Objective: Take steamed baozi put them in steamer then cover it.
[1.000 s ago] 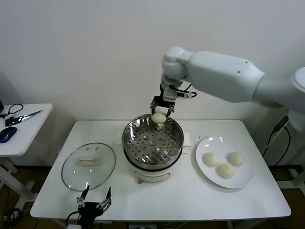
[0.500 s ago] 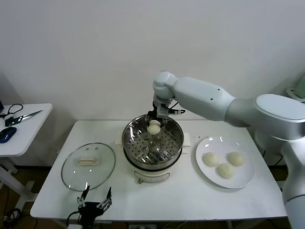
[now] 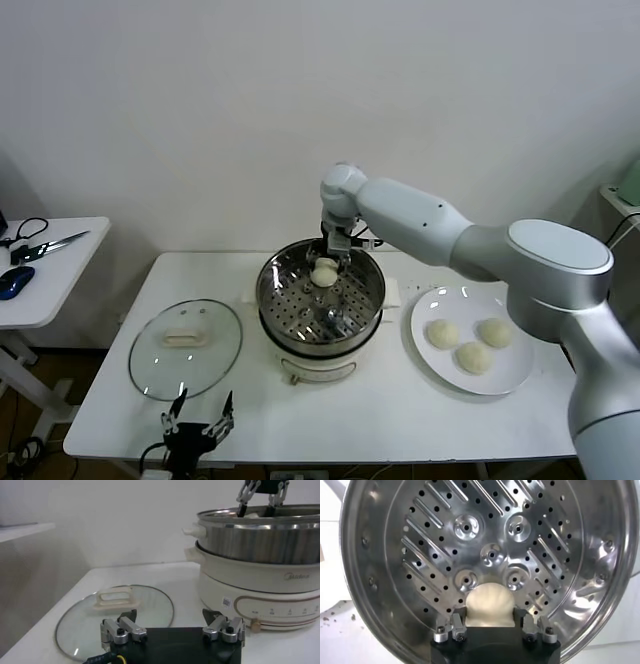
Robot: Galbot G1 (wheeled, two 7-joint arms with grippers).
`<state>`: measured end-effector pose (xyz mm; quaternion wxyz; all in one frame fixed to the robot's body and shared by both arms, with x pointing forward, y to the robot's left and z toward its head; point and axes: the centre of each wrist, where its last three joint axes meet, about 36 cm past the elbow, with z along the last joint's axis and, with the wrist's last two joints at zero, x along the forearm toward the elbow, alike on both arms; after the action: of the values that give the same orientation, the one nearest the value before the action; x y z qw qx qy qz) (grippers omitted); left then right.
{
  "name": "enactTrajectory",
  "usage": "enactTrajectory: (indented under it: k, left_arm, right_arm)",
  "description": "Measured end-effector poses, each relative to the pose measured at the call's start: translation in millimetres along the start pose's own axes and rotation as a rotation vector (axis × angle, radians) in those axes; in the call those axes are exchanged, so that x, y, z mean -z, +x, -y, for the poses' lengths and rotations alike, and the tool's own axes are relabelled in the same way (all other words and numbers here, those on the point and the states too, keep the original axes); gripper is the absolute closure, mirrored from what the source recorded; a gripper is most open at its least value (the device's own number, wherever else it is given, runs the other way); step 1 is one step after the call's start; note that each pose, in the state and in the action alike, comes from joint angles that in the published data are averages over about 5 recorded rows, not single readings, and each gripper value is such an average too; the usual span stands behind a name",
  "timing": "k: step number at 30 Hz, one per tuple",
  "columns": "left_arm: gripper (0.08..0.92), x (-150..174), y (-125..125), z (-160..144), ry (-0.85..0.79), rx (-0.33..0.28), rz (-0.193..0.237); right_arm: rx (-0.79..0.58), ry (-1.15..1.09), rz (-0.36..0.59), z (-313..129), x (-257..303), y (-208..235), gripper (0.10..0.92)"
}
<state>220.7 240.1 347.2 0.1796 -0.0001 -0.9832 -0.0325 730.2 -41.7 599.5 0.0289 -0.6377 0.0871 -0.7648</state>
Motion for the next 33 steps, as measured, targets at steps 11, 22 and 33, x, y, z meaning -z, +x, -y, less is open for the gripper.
enactTrajectory:
  k: [11,22,33]
  left_arm:
    - [0.177,0,3,3,-0.009,-0.003,-0.002]
    - [0.177,3,6,5,-0.017,-0.005,0.004]
    - [0.177,6,4,3,-0.022,-0.004,0.017]
  right_arm:
    - [-0.018,-0.099,0.038,-17,-13,69,0.199]
    - [0.034,-0.593,0.003,-146,-30,161,0.200]
    - [0.051,-1.090,0.026,-290,13,127,0.200]
